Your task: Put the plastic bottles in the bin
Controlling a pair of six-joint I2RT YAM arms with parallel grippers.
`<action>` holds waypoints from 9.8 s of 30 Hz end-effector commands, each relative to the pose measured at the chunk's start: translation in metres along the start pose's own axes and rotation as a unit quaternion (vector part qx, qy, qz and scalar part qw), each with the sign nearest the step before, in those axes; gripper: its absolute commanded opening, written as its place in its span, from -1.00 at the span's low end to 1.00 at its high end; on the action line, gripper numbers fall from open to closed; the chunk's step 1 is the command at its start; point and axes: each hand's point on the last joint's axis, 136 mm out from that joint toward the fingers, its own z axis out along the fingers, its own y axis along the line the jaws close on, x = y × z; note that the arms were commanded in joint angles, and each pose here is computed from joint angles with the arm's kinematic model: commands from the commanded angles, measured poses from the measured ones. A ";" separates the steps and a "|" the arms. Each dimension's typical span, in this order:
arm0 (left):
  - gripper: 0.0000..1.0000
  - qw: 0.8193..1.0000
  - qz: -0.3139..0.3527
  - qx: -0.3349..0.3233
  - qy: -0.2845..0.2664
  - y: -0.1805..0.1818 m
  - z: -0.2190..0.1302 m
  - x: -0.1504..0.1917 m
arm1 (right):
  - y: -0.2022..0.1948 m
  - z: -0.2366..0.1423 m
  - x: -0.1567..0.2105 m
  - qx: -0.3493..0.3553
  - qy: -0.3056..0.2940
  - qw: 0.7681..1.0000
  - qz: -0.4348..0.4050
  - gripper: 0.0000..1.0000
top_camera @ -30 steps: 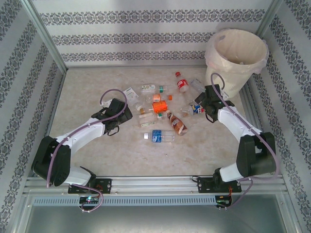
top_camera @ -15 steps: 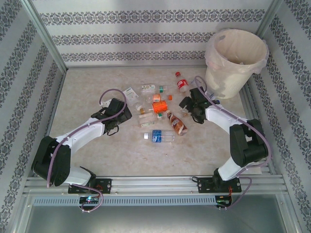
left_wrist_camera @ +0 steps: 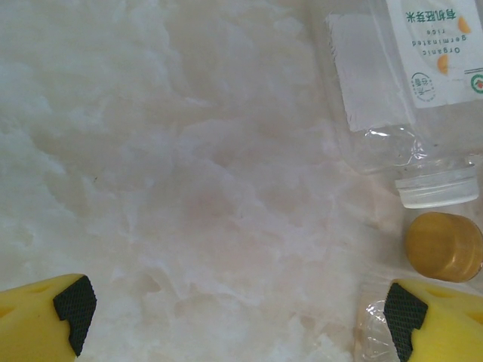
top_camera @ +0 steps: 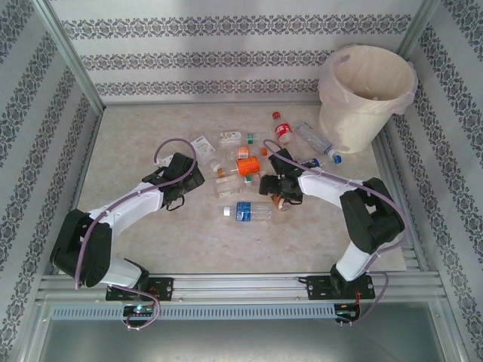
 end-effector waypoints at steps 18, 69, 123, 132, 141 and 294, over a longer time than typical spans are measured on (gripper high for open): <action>0.99 1.000 -0.012 -0.002 0.013 0.001 0.003 0.002 | 0.003 -0.018 -0.042 0.023 -0.074 0.996 -0.048 0.06; 0.99 0.984 -0.052 0.157 0.060 -0.073 0.006 0.005 | -0.139 -0.348 -0.362 -0.169 -0.578 0.766 0.224 -0.15; 0.99 0.995 0.006 0.079 0.056 -0.083 0.012 -0.027 | -0.134 -0.351 -0.309 -0.042 -0.577 0.803 0.142 0.96; 0.99 0.999 -0.013 0.002 0.051 -0.089 0.039 -0.037 | -0.053 -0.329 -0.254 -0.153 -0.524 0.834 0.086 0.96; 0.99 0.998 0.005 -0.019 0.062 -0.115 0.077 -0.044 | 0.019 -0.285 -0.210 -0.222 -0.451 0.864 0.026 0.96; 0.99 0.984 0.054 -0.008 -0.170 -0.040 -0.060 -0.095 | -0.058 -0.342 -0.330 -0.270 -0.537 0.781 0.168 -0.24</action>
